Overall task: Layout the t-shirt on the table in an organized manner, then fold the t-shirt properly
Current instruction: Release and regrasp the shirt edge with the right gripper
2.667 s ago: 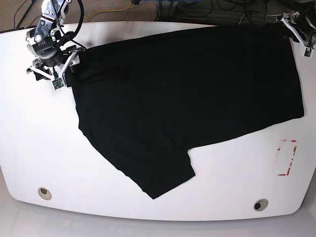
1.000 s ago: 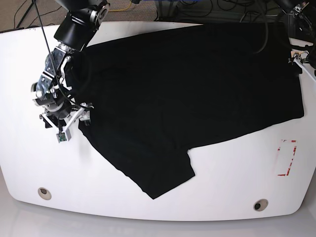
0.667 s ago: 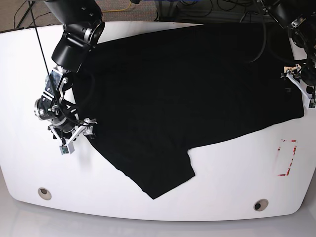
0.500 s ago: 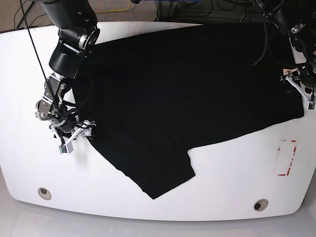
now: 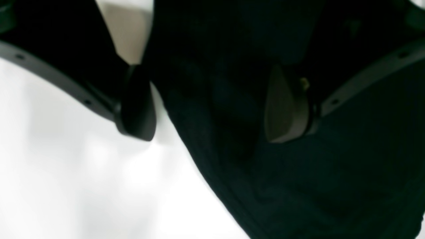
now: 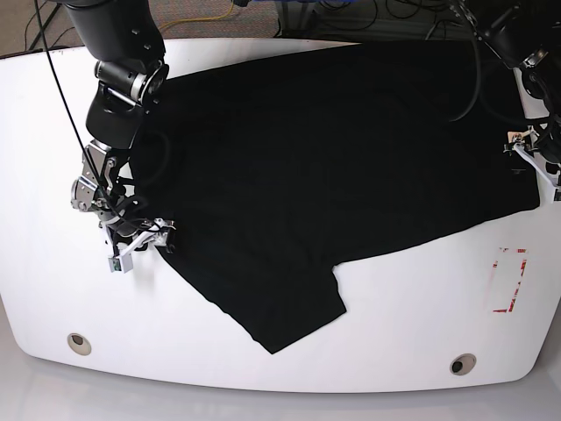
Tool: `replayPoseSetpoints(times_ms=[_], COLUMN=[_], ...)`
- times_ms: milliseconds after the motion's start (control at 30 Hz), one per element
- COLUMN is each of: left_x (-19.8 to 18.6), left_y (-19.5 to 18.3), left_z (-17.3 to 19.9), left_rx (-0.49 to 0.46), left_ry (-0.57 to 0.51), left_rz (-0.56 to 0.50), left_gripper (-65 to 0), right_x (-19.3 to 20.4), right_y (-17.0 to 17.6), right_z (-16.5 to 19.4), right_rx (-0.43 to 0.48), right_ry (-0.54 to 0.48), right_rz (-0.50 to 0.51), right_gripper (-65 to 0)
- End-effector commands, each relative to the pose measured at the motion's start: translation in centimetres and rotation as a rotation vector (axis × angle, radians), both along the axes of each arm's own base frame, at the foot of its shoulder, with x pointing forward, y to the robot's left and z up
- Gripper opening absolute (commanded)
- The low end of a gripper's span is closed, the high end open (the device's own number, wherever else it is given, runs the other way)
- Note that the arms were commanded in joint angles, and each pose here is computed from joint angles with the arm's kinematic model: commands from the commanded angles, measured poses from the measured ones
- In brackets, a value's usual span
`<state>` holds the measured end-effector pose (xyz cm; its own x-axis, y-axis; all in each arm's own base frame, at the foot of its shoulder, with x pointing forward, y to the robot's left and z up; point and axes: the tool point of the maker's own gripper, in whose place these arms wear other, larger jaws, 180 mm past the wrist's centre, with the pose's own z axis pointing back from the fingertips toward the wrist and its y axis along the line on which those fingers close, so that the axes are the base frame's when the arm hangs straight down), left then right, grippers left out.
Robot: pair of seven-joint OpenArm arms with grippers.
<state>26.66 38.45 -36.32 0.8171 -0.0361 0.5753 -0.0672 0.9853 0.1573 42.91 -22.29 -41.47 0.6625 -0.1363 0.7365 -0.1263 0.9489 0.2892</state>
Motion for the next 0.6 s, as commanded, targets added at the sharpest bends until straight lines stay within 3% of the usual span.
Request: replayPoseSetpoints(times_ms=[0,333,567], left_x=[0.8,0.8,0.7], left_y=[0.7,0.7,0.7], left_z=[1.6,1.4,1.3], left_rx=[0.027,0.024,0.023], left_ry=[-0.043,-0.04,-0.038], left_rz=[-0.005,-0.005,-0.004], left_gripper=[-17.4,-17.4,-17.4], right_x=[1.1,1.1,1.4], right_y=[-0.2,4.0,4.1], right_z=[1.4,0.6,0.9], right_rx=[-0.005,-0.034,-0.039], right_ry=[-0.036,-0.014,-0.021], right_rz=[0.003,0.128,0.134], right_gripper=[-16.8,-19.8,-43.6])
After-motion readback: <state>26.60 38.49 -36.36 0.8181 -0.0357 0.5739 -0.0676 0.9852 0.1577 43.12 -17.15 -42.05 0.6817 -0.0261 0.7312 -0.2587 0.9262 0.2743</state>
